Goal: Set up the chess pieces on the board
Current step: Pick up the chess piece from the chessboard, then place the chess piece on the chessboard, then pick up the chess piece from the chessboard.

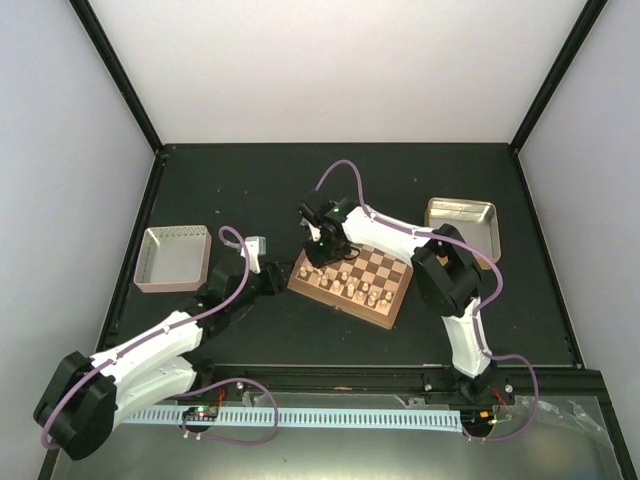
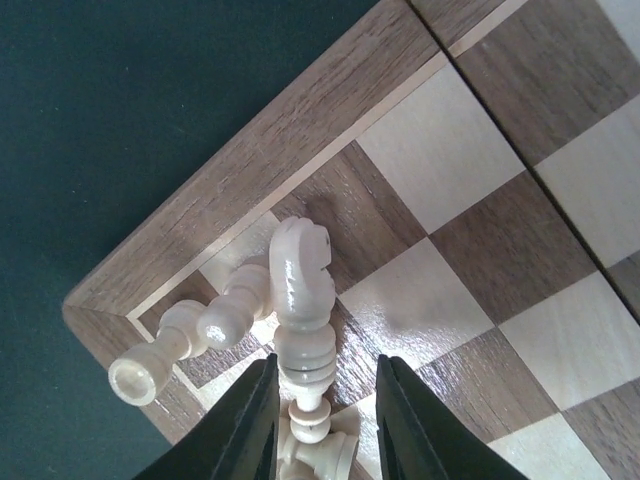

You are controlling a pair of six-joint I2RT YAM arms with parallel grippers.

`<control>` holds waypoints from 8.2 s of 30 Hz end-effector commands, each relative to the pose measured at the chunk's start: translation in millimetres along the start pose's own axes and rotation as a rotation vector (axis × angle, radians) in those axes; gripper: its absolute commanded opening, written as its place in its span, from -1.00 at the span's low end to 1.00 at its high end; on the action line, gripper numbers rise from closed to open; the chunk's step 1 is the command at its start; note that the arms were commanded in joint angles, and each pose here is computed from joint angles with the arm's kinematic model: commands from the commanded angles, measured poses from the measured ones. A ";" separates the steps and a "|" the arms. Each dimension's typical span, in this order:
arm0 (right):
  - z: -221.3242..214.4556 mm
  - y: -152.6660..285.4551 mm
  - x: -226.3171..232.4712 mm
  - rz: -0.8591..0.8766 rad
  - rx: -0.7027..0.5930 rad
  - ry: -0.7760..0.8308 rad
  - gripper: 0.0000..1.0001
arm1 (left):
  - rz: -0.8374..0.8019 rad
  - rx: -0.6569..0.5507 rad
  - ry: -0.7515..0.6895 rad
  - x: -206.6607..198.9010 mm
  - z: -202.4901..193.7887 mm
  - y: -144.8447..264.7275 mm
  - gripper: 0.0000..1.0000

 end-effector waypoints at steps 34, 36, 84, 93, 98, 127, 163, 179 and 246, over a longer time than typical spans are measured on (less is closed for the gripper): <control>32.4 99.3 2.5 0.409 -0.567 0.400 -0.89 | -0.279 -0.050 0.099 -53.1 63.3 24.5 0.39; 27.1 106.9 4.7 0.416 -0.596 0.468 -0.90 | -0.338 -0.017 0.106 -64.1 70.0 24.6 0.40; 5.9 130.0 9.9 0.424 -0.660 0.669 -0.67 | -0.468 0.179 0.245 -69.9 90.2 -40.1 -0.96; -0.2 162.5 -5.7 0.619 -0.728 0.328 0.40 | -0.495 0.143 0.281 -76.7 108.3 -31.5 -0.97; -2.1 190.4 -13.3 0.845 -0.790 -0.028 0.51 | -0.592 0.112 0.421 -95.2 132.3 -7.0 -0.97; 3.1 230.9 1.9 1.401 -0.603 -0.464 -0.33 | -0.783 -0.010 0.657 -120.3 187.4 12.9 -0.97; -23.9 84.1 -64.2 0.089 0.036 -0.115 -0.97 | 0.000 0.085 -0.132 -14.5 106.4 12.7 -0.97; -7.5 31.0 -35.5 -0.016 0.222 -0.005 -0.89 | -0.020 0.064 -0.200 -16.3 104.4 17.5 -0.97; -11.5 0.3 14.2 -0.170 0.194 0.079 -0.14 | 0.359 -0.134 0.032 53.9 92.9 66.5 -0.92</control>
Point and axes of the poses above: each gripper's point midway between its finger pads, its own y axis back along the fingers, its own x axis along the line the jaws close on, z = x × y, the point moved 4 cm from there along y, back along the fingers, and after that the axes turned 5 degrees about -y, right-handed, at the moved point
